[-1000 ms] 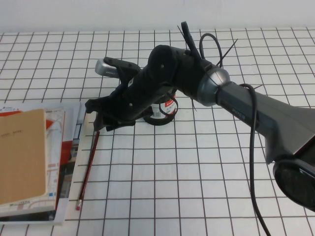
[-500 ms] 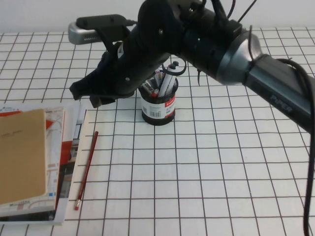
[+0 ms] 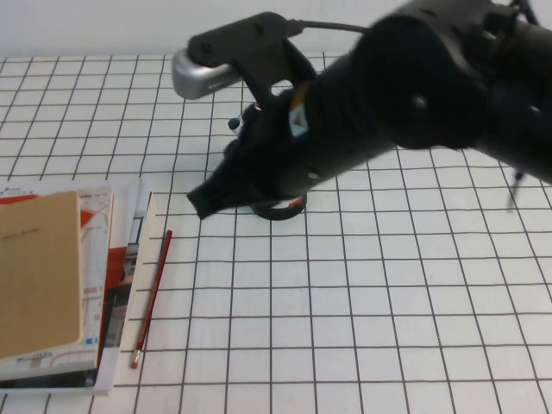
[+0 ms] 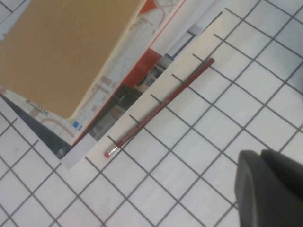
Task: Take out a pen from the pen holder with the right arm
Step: 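Take a marker out of the pen holder and lay it on the table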
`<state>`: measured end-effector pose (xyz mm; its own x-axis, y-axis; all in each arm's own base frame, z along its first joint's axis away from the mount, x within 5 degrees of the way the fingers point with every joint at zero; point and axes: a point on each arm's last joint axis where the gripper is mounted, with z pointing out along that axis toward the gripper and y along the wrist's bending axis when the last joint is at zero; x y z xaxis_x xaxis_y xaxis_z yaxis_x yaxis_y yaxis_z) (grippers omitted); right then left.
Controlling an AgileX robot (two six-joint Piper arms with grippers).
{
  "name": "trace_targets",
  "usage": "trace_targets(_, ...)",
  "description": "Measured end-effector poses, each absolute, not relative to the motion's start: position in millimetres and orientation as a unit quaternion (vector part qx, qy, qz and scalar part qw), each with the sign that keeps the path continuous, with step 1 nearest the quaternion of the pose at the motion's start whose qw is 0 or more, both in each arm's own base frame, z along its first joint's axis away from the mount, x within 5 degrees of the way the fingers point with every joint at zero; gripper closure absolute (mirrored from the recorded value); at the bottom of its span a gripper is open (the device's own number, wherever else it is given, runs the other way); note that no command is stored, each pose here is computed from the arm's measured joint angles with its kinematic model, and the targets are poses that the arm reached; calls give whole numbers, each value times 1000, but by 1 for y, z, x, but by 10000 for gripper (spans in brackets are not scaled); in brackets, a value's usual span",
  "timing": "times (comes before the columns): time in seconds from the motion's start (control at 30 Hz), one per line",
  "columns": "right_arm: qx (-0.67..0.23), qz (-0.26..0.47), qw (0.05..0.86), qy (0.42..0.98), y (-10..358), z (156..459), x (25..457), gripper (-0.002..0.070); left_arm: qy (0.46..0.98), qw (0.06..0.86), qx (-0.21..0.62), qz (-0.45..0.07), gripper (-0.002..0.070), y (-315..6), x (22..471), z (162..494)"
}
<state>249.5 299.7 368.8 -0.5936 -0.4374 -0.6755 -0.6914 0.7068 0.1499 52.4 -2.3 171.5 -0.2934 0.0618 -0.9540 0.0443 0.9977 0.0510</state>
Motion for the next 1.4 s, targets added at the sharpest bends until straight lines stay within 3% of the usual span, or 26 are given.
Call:
trace_targets(0.4, -333, 185, 363, 851, 195, 360, 168, 692, 804, 593, 33, 7, 679, -2, 52, 172)
trace_targets(0.63, -336, 174, 342, 860, 163, 348, 141, 692, 804, 593, 33, 7, 679, -2, 52, 172)
trace_targets(0.83, -344, 147, 307, 875, 155, 343, 135, 692, 804, 593, 33, 7, 679, -2, 52, 172)
trace_targets(1.13, -326, 121, 330, 878, 148, 337, 142, 692, 804, 593, 33, 7, 679, -2, 52, 172)
trace_targets(1.4, -227, 111, 447, 858, 94, 278, 153, 692, 804, 593, 33, 7, 679, -2, 52, 172)
